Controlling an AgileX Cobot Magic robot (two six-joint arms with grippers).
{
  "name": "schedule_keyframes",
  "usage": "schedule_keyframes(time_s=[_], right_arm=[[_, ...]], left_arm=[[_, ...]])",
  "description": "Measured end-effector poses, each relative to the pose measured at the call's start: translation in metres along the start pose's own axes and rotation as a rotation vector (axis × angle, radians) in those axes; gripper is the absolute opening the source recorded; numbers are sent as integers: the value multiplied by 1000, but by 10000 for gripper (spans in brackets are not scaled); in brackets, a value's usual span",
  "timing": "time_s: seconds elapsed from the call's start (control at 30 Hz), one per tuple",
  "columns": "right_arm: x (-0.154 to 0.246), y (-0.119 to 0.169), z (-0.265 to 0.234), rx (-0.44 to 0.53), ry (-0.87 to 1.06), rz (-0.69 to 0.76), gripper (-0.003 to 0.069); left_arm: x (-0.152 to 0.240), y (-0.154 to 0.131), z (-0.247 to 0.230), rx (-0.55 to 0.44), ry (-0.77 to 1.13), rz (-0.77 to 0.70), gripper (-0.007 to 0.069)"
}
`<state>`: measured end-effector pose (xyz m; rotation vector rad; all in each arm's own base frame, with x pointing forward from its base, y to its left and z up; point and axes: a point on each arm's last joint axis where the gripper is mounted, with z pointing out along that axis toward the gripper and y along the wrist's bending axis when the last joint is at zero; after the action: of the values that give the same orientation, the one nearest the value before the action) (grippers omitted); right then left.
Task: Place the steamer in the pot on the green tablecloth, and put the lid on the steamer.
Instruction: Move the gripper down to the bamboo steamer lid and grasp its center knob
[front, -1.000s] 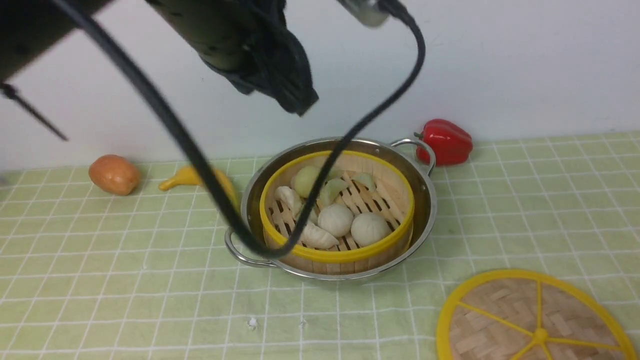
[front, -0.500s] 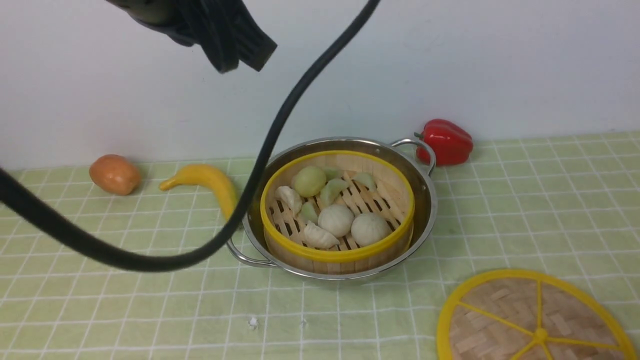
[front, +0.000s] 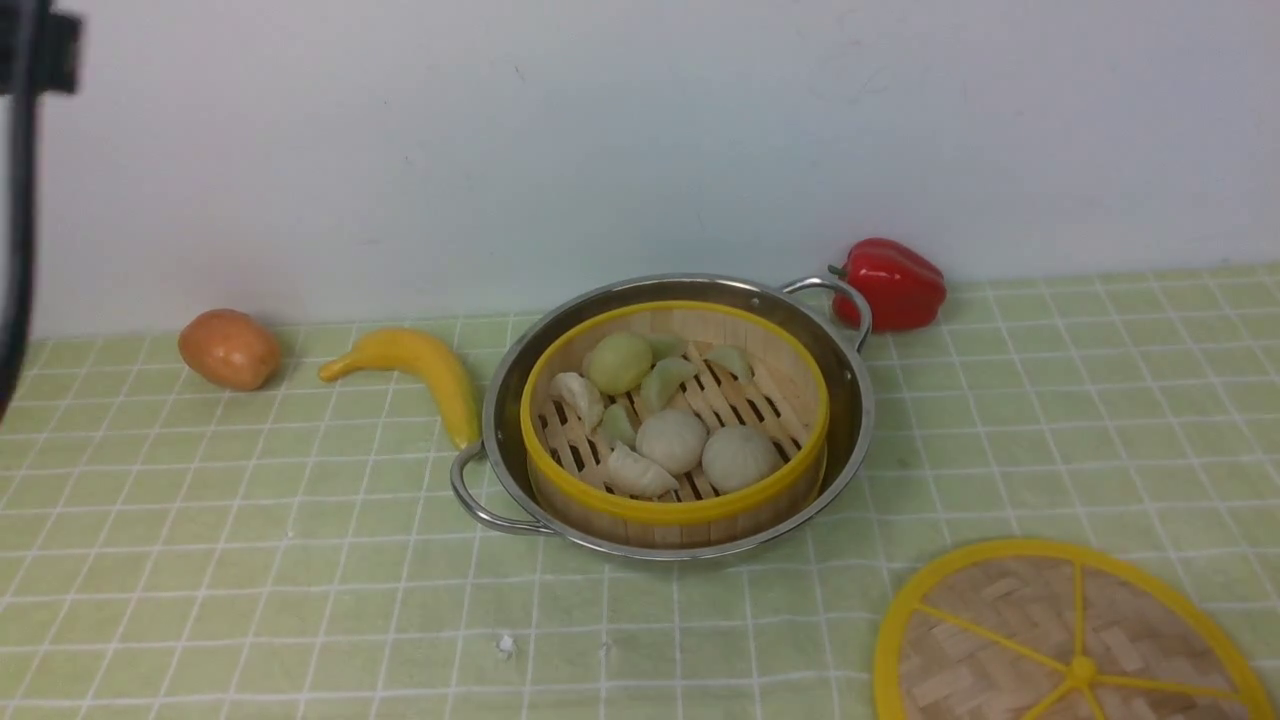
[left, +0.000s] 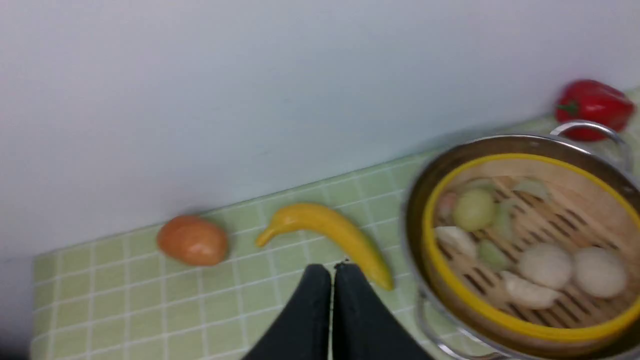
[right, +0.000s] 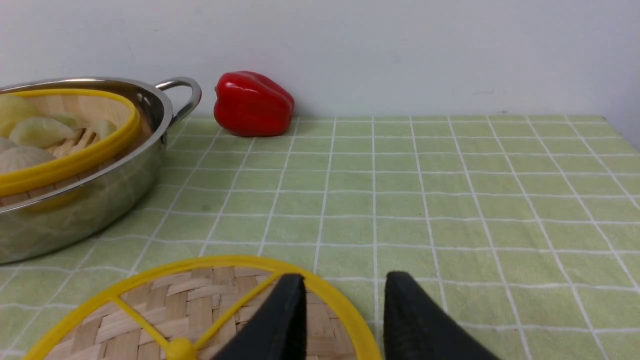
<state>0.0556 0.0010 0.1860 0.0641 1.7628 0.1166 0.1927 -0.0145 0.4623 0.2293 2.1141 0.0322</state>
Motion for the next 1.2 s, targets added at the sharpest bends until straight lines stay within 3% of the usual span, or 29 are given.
schedule_keyframes(time_s=[0.1, 0.13, 0.2, 0.4, 0.57, 0.77, 1.2], right_arm=[[0, 0, 0, 0, 0, 0, 243], [0, 0, 0, 0, 0, 0, 243], [0, 0, 0, 0, 0, 0, 243], [0, 0, 0, 0, 0, 0, 243], [0, 0, 0, 0, 0, 0, 243], [0, 0, 0, 0, 0, 0, 243], [0, 0, 0, 0, -1, 0, 243]], left_arm=[[62, 17, -5, -131, -37, -87, 8], [66, 17, -5, -135, -29, -92, 9], [112, 14, -1, -190, -72, -126, 12], [223, -10, 16, -223, -159, -141, 22], [282, -24, 26, -248, -254, -130, 32], [310, -31, 29, -250, -276, -128, 33], [315, -32, 30, -242, -237, -128, 54]])
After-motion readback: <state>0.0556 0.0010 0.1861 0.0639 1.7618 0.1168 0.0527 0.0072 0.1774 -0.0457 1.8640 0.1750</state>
